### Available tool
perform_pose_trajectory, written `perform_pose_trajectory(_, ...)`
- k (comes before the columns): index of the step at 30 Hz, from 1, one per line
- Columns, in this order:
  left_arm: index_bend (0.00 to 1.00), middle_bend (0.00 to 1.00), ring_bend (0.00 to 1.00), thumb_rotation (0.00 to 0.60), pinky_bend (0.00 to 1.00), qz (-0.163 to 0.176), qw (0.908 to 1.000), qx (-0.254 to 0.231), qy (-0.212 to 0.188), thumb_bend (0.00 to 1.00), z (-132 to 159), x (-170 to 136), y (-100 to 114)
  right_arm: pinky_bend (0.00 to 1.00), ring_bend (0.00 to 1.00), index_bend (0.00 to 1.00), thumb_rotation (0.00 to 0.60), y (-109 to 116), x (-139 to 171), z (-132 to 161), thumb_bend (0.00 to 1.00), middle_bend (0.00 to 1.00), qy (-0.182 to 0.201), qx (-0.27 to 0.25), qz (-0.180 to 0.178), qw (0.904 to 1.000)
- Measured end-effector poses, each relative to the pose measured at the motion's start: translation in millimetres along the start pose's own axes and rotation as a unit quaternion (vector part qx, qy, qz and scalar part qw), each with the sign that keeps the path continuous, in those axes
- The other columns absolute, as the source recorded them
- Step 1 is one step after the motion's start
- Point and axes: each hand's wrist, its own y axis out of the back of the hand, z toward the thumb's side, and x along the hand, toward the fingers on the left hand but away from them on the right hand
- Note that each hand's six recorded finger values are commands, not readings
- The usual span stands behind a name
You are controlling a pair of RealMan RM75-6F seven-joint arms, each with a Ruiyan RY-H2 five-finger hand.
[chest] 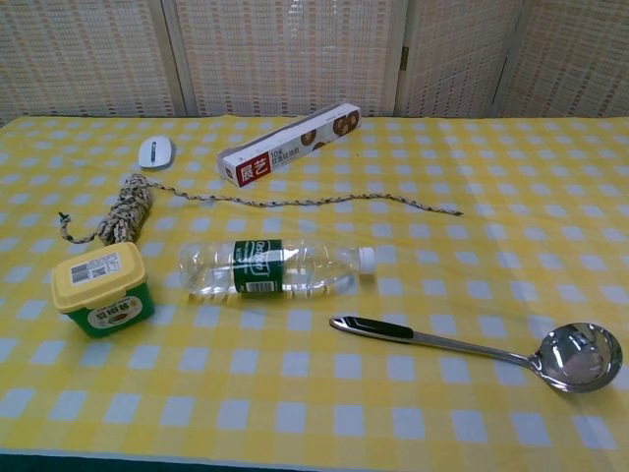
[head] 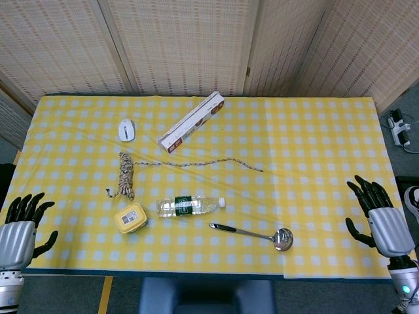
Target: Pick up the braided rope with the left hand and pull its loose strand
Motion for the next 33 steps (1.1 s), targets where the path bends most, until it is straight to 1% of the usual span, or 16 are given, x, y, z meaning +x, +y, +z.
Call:
perform_pose_trajectory(12, 0.27, 0.13, 0.09, 0.6, 0.0, 0.002, 1.0, -0.007, -0.006, 0.35, -1, -4, 0, 0.0, 0.03, 0.03, 0.6, 3, 7, 2, 0.48, 0.03, 0.006, -0.002, -0.007, 1.0)
perform_pose_trajectory(18, 0.27, 0.13, 0.1, 0.6, 0.0, 0.002, 0.9996, -0.018, -0.021, 0.35, 3, 2, 2, 0.0, 0.03, 0.03, 0.6, 5, 12, 0, 0.48, 0.03, 0.005, -0.005, -0.012, 0.9999)
perform_pose_trajectory(21, 0.27, 0.13, 0.11, 0.6, 0.0, 0.003, 0.999, -0.022, -0.038, 0.35, 9, 13, 6, 0.0, 0.03, 0.03, 0.6, 6, 13, 1, 0.48, 0.03, 0.007, -0.005, -0.014, 0.9999)
perform_pose_trajectory(27, 0.28, 0.15, 0.13, 0.6, 0.04, 0.005, 0.9964, -0.038, -0.076, 0.35, 30, 47, 16, 0.0, 0.03, 0.03, 0.6, 7, 13, 4, 0.48, 0.03, 0.013, -0.004, -0.015, 0.9998)
perform_pose_trajectory(30, 0.28, 0.16, 0.14, 0.6, 0.05, -0.006, 0.9946, -0.044, -0.093, 0.35, 43, 66, 17, 0.0, 0.03, 0.03, 0.6, 7, 13, 5, 0.48, 0.03, 0.016, -0.003, -0.015, 0.9998)
perform_pose_trajectory(33, 0.28, 0.16, 0.15, 0.6, 0.07, -0.025, 0.9922, -0.051, -0.111, 0.35, 60, 85, 15, 0.0, 0.03, 0.03, 0.6, 7, 13, 6, 0.48, 0.03, 0.018, -0.001, -0.013, 0.9998)
